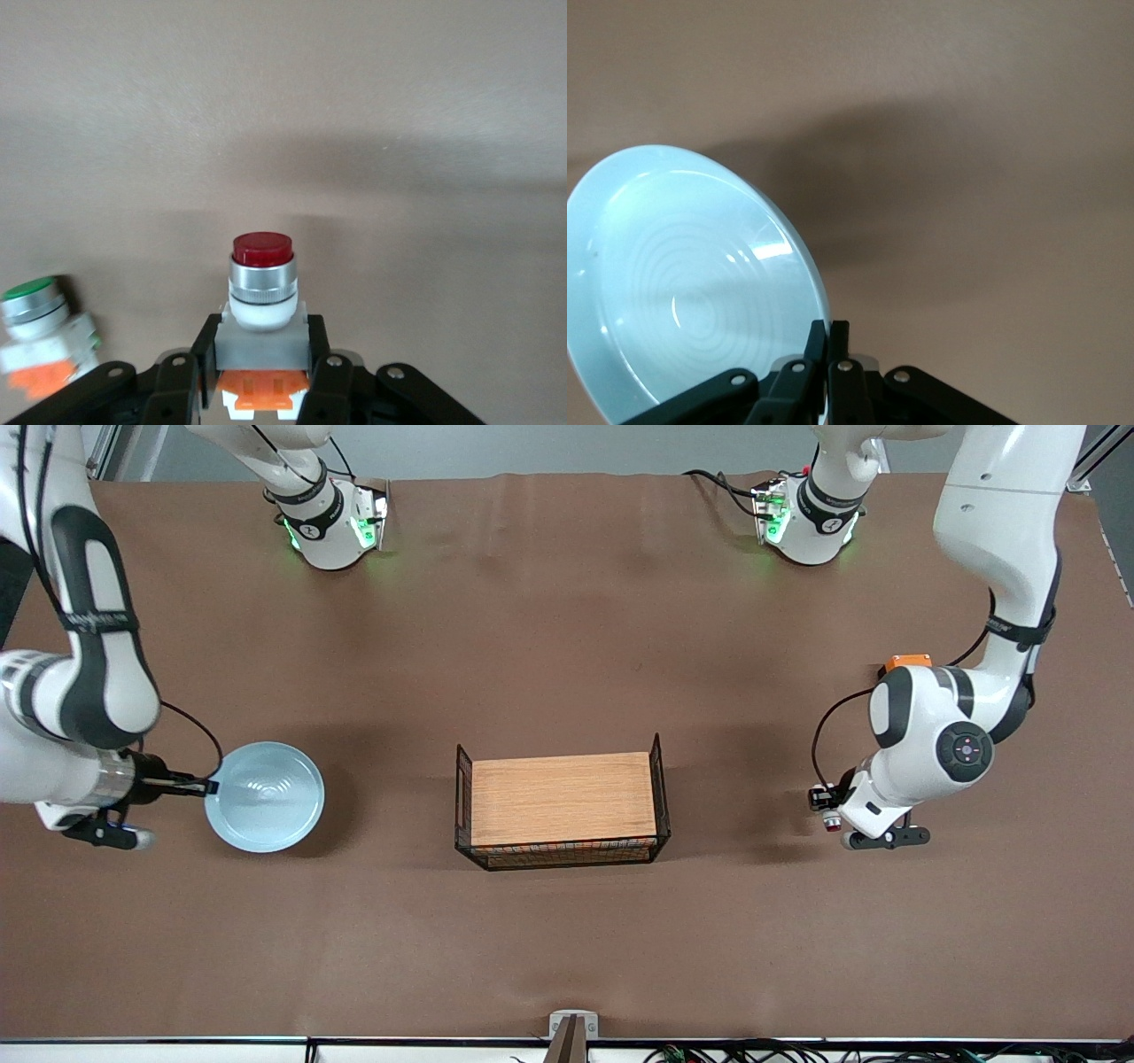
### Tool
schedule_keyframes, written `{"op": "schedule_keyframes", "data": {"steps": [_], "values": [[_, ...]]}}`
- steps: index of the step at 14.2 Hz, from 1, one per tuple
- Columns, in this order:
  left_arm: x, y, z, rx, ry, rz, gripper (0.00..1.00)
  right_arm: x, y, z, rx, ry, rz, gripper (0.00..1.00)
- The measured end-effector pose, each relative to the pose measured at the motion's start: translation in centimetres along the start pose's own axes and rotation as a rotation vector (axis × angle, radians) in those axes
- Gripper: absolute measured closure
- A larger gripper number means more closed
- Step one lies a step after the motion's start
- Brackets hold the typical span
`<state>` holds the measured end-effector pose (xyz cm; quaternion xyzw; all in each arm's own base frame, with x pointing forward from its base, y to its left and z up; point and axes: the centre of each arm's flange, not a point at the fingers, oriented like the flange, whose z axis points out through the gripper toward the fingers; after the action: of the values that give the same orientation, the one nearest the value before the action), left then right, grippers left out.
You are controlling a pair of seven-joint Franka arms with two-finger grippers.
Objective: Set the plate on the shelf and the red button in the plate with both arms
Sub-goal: 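Grip the plate rim with the right gripper and lift it, then carry the plate with the right gripper over the wire basket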
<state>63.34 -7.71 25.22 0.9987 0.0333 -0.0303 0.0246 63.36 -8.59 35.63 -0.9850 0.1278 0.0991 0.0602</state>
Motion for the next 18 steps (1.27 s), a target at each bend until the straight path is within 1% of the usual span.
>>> {"op": "schedule_keyframes", "data": {"steps": [4, 8, 10, 12, 15, 18], "values": [[0.1, 0.1, -5.6, -0.003, 0.018, -0.007, 0.59, -6.0, -4.9, -8.3, -0.006, -0.03, 0.204, 0.97], [0.0, -0.2, -8.2, -0.008, 0.047, -0.013, 0.59, -13.4, -13.2, -14.4, -0.027, -0.006, 0.431, 0.97], [-0.3, -0.3, -9.1, -0.007, 0.044, -0.016, 0.59, -16.5, -18.2, -16.7, -0.031, 0.017, 0.531, 0.97], [-0.7, -0.4, -10.3, -0.006, 0.031, -0.029, 0.59, -19.2, -23.2, -17.6, -0.026, 0.043, 0.625, 0.97], [-0.9, -0.3, -11.9, -0.004, 0.015, -0.04, 0.59, -22.9, -29.4, -17.3, -0.021, 0.065, 0.762, 0.97], [-0.9, -0.3, -12.7, -0.003, 0.009, -0.041, 0.59, -24.8, -34.6, -16.0, 0.021, 0.089, 0.907, 0.97]]}}
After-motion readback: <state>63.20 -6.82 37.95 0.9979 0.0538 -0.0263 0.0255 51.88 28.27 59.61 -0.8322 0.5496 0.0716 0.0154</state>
